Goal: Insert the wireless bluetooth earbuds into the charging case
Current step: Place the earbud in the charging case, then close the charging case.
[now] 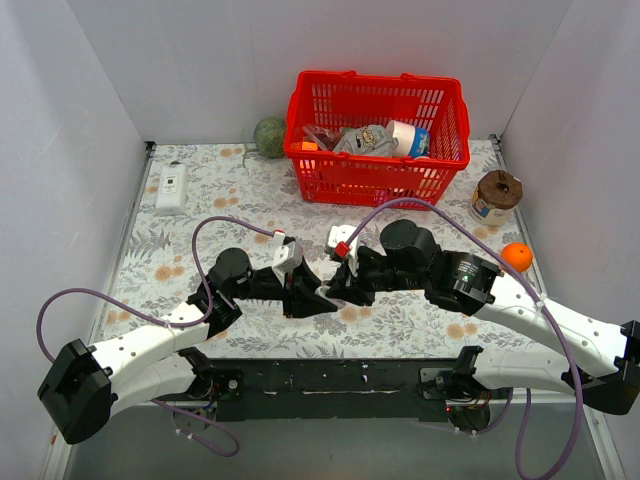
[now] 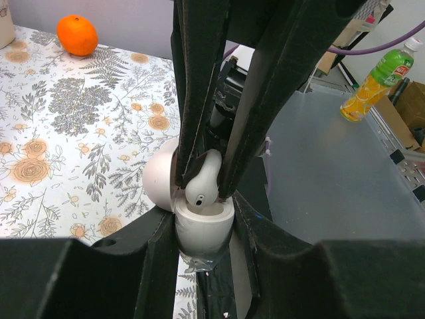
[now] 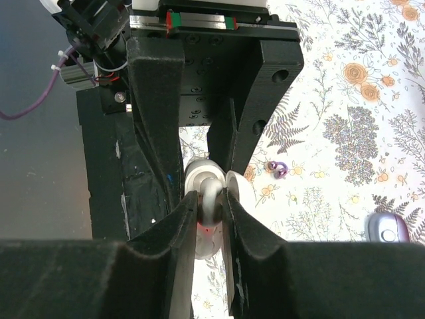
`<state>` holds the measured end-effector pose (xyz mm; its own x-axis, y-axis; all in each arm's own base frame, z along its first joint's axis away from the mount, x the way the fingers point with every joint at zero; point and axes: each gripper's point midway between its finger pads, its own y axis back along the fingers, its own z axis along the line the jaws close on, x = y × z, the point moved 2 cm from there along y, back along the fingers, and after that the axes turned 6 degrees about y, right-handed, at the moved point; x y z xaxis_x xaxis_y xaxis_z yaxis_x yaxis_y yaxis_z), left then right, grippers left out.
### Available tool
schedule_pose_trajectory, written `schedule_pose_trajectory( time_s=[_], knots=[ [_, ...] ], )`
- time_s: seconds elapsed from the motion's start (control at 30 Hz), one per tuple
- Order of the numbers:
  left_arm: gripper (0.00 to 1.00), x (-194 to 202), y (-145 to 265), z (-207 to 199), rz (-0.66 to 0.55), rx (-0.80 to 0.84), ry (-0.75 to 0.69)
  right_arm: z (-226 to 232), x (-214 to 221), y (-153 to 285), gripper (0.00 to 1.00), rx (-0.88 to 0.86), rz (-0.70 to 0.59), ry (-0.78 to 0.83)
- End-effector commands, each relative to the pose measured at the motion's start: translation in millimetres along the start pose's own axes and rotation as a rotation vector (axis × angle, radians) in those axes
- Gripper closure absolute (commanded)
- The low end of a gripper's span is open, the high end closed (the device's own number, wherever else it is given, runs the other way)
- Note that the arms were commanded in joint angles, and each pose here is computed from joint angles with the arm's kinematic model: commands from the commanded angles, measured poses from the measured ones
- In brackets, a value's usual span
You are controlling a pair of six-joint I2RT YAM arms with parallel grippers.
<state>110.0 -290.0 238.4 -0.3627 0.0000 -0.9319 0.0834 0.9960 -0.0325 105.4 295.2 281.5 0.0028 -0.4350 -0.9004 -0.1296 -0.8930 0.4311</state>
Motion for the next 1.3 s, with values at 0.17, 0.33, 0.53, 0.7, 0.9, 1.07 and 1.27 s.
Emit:
schedule_pose_trajectory(
  time_s=[0.17, 0.33, 0.53, 0.7, 0.9, 1.07, 1.27],
  knots=[
    [1.00, -19.2, -0.1, -22.6, -0.075, 0.085, -0.079, -12.9, -13.8, 1.2, 0.71, 0.061, -0.016, 0.013],
    [1.00, -20.3, 0.1, -22.4, -0.079, 0.081, -0.086, -13.1, -13.6, 1.0, 0.66, 0.061, -0.010, 0.010],
    [1.00, -20.9, -0.3, -21.6, -0.078, 0.077, -0.085, -12.4, -13.8, 2.2, 0.63, 0.061, -0.010, 0.008],
    [1.00, -20.4, 0.2, -20.3, -0.080, 0.067, -0.089, -12.4, -22.7, 9.7, 0.61, 0.071, -0.037, 0.002],
    [1.00, -13.6, 1.1, -15.9, -0.070, 0.044, -0.081, -15.9, -62.2, 41.7, 0.50, 0.138, -0.173, -0.001],
    [1.00, -11.7, 2.7, -15.3, -0.073, 0.037, -0.080, -41.2, -61.2, 57.8, 0.51, 0.334, -0.201, -0.047],
    [1.00, -18.7, 4.2, -18.2, -0.090, 0.031, -0.099, -59.8, -27.2, 48.8, 0.68, 0.461, -0.100, -0.121]
  ],
)
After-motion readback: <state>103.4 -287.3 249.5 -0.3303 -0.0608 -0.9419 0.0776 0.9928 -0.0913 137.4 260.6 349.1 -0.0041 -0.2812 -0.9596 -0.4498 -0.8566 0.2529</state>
